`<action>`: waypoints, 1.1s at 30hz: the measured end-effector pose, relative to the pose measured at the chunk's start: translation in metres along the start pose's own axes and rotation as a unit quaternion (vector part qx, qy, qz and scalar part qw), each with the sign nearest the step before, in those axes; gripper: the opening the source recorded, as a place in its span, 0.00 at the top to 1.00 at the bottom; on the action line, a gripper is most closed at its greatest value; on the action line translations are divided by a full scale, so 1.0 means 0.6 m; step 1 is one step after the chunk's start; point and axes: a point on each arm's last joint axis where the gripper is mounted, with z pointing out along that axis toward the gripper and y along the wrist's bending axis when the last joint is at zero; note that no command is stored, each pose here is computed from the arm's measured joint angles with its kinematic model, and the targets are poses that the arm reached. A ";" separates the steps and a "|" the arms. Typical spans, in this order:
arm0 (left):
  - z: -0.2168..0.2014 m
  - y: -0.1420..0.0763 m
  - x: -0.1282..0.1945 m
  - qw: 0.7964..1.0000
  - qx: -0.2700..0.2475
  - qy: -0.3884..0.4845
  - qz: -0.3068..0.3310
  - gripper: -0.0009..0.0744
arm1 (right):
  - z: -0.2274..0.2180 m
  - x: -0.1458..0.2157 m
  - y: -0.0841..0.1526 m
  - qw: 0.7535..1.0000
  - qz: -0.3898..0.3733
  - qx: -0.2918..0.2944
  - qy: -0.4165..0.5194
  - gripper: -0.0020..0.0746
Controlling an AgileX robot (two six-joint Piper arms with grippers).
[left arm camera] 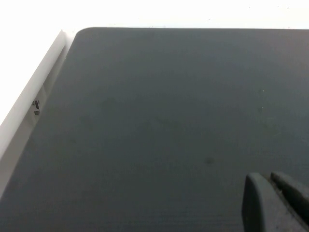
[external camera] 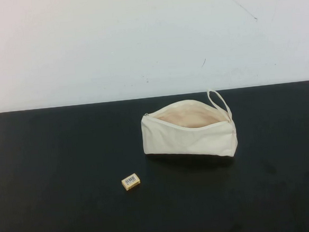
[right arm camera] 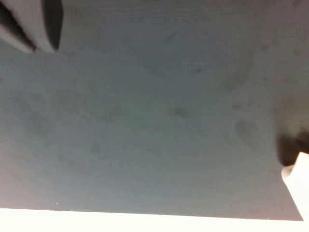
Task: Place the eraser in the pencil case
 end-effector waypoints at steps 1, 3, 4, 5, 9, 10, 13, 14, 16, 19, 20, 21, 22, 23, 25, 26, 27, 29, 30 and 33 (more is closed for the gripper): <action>0.000 0.000 0.000 1.000 0.000 0.000 0.000 0.99 | 0.000 0.000 0.000 1.000 0.000 0.000 0.000 0.97; 0.000 0.000 0.000 1.000 0.000 0.000 0.000 0.99 | 0.000 0.000 0.000 1.000 0.000 0.000 0.000 0.97; 0.000 0.000 0.000 1.000 0.000 0.000 0.000 0.99 | 0.000 0.000 0.000 1.000 0.000 0.000 0.000 0.97; 0.000 0.000 0.000 1.000 0.000 0.000 0.000 0.99 | 0.000 0.000 0.000 1.000 0.000 0.000 0.000 0.97; 0.000 0.000 0.000 1.000 0.000 0.000 0.000 0.99 | 0.000 0.000 0.000 1.000 0.000 0.000 0.000 0.97; 0.000 0.000 0.000 1.000 0.000 0.000 0.000 0.99 | 0.000 0.000 0.000 1.000 0.000 0.000 0.000 0.97; 0.000 0.000 0.000 1.000 0.000 0.000 0.000 0.99 | 0.000 0.000 0.000 1.000 0.000 0.000 0.000 0.97; 0.000 0.000 0.000 1.000 0.000 0.000 0.000 0.99 | 0.000 0.000 0.000 1.000 0.000 0.000 0.000 0.97; 0.000 0.000 0.000 1.000 0.000 0.000 0.000 0.99 | 0.000 0.000 0.000 1.000 0.000 0.000 0.000 0.97; 0.000 0.000 0.000 1.000 0.000 0.000 0.000 0.99 | 0.000 0.000 0.000 1.000 0.000 0.000 0.000 0.97; 0.000 0.000 0.000 1.000 0.000 0.000 0.000 0.99 | 0.000 0.000 0.000 1.000 0.000 0.000 0.000 0.97; 0.000 0.000 0.000 1.000 0.000 0.000 0.000 0.99 | 0.000 0.000 0.000 1.000 0.000 0.000 0.000 0.97; 0.000 0.000 0.000 1.000 0.000 0.000 0.000 0.99 | 0.000 0.000 0.000 1.000 0.000 0.000 0.000 0.97; 0.000 0.000 0.000 1.000 0.000 0.000 0.000 0.99 | 0.000 0.000 0.000 1.000 0.000 0.000 0.000 0.97; 0.000 0.000 0.000 1.000 0.000 0.000 0.000 0.99 | 0.000 0.000 0.000 1.000 0.000 0.000 0.000 0.97; 0.000 0.000 0.000 1.000 0.000 0.000 0.000 0.99 | 0.000 0.000 0.000 1.000 0.000 0.000 0.000 0.97; 0.000 0.000 0.000 1.000 0.000 0.000 0.000 0.99 | 0.000 0.000 0.000 1.000 0.000 0.000 0.000 0.97; 0.000 0.000 0.000 1.000 0.000 0.000 0.000 0.99 | 0.000 0.000 0.000 1.000 0.000 0.000 0.000 0.97; 0.000 0.000 0.000 1.000 0.000 0.000 0.000 0.99 | 0.000 0.000 0.000 1.000 0.000 0.000 0.000 0.97; 0.000 0.001 0.000 1.000 -0.003 0.000 0.008 0.99 | 0.000 0.000 0.000 1.000 0.000 0.000 0.000 0.97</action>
